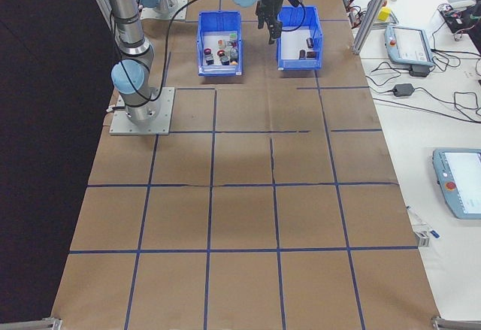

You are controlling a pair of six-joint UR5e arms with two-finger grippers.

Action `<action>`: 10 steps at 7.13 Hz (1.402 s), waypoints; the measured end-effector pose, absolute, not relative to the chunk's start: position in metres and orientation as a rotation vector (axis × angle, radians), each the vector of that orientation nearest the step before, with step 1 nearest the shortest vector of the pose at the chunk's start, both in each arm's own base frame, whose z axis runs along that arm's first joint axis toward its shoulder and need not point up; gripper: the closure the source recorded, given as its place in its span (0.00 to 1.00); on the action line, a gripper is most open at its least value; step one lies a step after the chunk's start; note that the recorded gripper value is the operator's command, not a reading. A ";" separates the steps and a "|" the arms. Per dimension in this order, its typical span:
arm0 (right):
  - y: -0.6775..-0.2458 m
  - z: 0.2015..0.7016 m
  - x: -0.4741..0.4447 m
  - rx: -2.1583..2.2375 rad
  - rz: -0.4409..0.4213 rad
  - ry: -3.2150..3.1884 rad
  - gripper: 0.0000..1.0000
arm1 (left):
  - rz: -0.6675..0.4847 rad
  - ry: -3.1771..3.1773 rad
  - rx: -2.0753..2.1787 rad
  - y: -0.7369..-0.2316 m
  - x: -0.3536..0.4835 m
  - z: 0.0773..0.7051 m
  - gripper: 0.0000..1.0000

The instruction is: Place button box in front

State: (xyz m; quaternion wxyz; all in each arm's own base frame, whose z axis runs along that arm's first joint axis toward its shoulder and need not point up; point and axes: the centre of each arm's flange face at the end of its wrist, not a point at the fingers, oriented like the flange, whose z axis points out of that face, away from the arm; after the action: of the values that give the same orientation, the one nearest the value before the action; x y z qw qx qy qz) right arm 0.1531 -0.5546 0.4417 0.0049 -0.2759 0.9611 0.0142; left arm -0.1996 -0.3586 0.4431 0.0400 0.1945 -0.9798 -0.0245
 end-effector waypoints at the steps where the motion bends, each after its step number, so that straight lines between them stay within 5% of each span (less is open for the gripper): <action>1: -0.575 0.433 0.184 -1.065 0.018 2.959 0.00 | -0.081 -2.994 0.638 -0.357 -0.202 0.443 0.01; 5: -0.621 0.402 0.309 -1.714 -0.014 2.650 0.00 | -0.221 -2.812 1.257 -0.291 -0.229 0.405 0.01; 8: -0.615 0.360 0.398 -1.967 0.038 2.468 0.00 | -0.434 -2.538 1.618 -0.240 -0.254 0.370 0.01; 10: -0.609 0.324 0.432 -2.110 0.048 2.364 0.00 | -0.432 -2.361 1.878 -0.231 -0.272 0.338 0.01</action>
State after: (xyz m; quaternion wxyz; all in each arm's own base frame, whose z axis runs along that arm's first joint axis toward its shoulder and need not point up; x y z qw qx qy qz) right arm 0.4316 -0.6089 0.3242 -0.0136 -0.6658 0.7459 0.0151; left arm -0.2720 -0.2313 0.3378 0.0470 0.6156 -0.7738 -0.1415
